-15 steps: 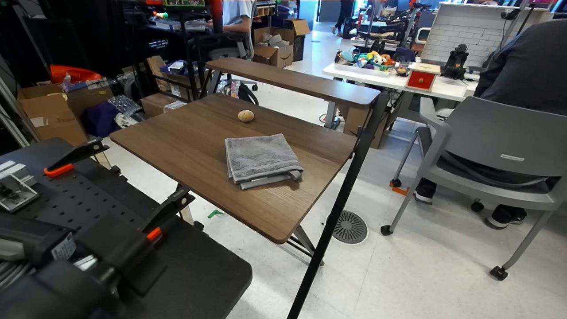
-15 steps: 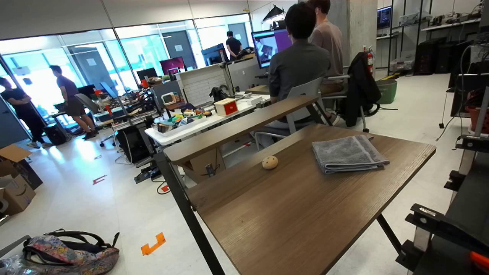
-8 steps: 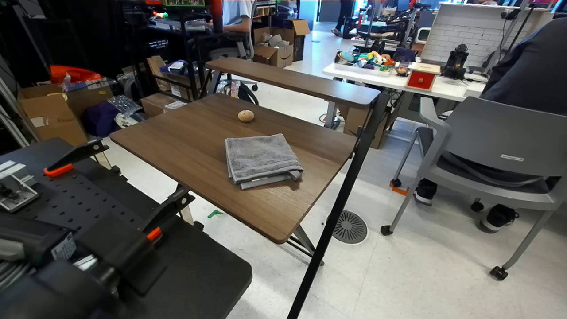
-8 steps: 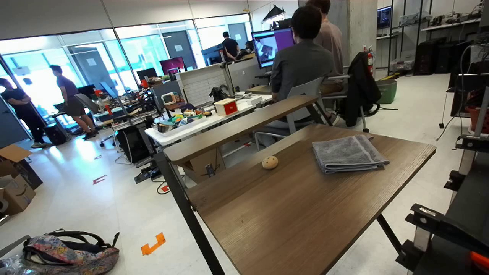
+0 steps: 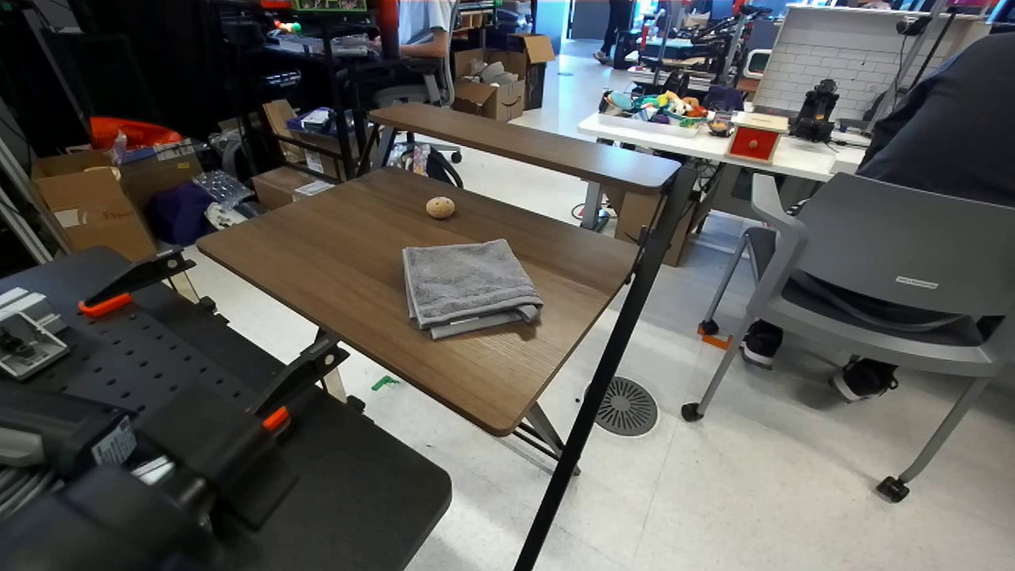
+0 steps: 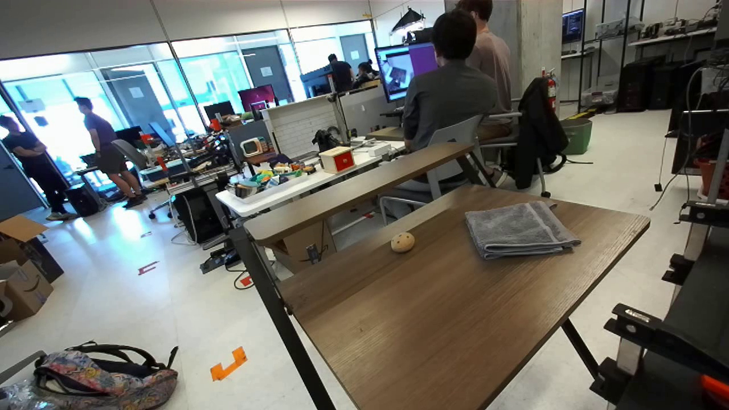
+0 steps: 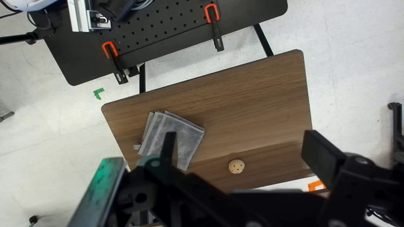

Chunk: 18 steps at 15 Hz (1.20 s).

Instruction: Use the towel to wipe the table, then move the brown object closer to you

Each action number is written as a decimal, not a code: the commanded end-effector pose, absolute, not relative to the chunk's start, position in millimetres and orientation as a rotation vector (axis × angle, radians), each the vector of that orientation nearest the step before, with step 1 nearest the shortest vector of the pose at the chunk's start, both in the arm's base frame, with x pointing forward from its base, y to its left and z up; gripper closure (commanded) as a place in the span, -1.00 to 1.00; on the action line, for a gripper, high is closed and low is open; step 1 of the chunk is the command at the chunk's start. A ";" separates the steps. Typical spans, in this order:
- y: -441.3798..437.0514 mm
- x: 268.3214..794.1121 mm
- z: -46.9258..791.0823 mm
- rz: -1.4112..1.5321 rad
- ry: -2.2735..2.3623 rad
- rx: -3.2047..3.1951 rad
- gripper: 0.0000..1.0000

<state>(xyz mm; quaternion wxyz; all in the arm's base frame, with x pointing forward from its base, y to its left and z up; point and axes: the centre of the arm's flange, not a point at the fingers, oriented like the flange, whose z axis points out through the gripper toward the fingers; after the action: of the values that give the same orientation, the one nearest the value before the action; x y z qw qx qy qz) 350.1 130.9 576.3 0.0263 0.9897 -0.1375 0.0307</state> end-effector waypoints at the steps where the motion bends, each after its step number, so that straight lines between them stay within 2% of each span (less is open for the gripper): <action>1: 130.9 350.1 576.3 0.095 -0.425 3.058 -1.00; 13: 130.9 350.1 576.3 0.095 -0.425 3.058 -1.00; 18: 118.0 362.0 595.9 0.050 -0.196 3.311 -1.00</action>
<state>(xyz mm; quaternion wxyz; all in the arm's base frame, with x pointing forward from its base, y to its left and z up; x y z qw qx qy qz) 351.2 129.2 579.7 -0.0304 0.9938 -0.1051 0.0203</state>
